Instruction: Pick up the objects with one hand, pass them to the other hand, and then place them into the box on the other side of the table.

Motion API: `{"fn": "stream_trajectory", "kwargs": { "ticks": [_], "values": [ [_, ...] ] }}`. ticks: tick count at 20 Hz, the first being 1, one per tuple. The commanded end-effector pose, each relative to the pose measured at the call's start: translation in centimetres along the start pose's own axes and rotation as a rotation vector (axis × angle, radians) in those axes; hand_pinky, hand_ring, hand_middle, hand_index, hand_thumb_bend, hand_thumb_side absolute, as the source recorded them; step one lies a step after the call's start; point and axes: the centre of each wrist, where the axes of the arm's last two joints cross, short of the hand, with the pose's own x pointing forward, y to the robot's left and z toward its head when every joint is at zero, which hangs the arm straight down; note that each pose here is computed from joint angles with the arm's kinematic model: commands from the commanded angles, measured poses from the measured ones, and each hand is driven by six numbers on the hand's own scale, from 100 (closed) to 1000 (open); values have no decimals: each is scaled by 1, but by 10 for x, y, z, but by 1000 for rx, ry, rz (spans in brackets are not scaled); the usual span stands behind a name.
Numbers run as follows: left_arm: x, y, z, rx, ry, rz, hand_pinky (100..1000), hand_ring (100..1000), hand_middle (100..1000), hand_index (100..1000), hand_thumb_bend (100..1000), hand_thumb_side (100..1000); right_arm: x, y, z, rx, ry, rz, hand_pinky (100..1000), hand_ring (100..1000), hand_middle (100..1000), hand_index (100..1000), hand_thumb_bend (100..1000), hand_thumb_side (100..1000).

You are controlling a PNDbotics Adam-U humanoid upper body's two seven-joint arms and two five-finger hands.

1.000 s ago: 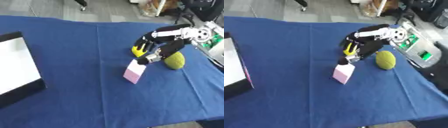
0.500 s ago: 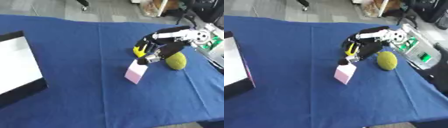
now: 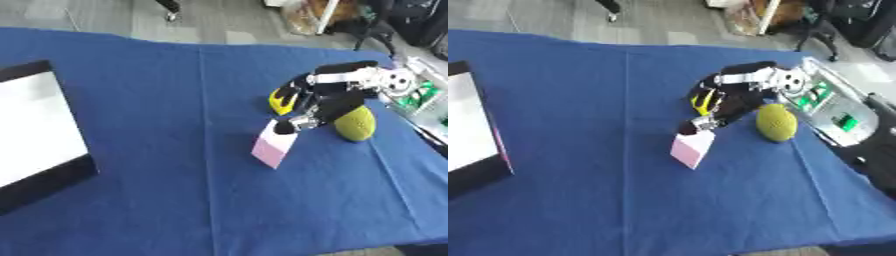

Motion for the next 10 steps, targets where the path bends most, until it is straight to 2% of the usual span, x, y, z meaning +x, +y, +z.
{"fn": "stream_trajectory", "kwargs": {
  "ticks": [1,10],
  "values": [
    [12,4,-5,-5,-30,-30,1000,915,721,724,150,808,2,-4,4,6,41,1,814,819,823,924,577,651],
    [12,4,-5,-6,-27,-35,1000,915,721,722,149,814,-5,2,0,-8,99,-20,817,823,828,928,589,657]
  ]
}}
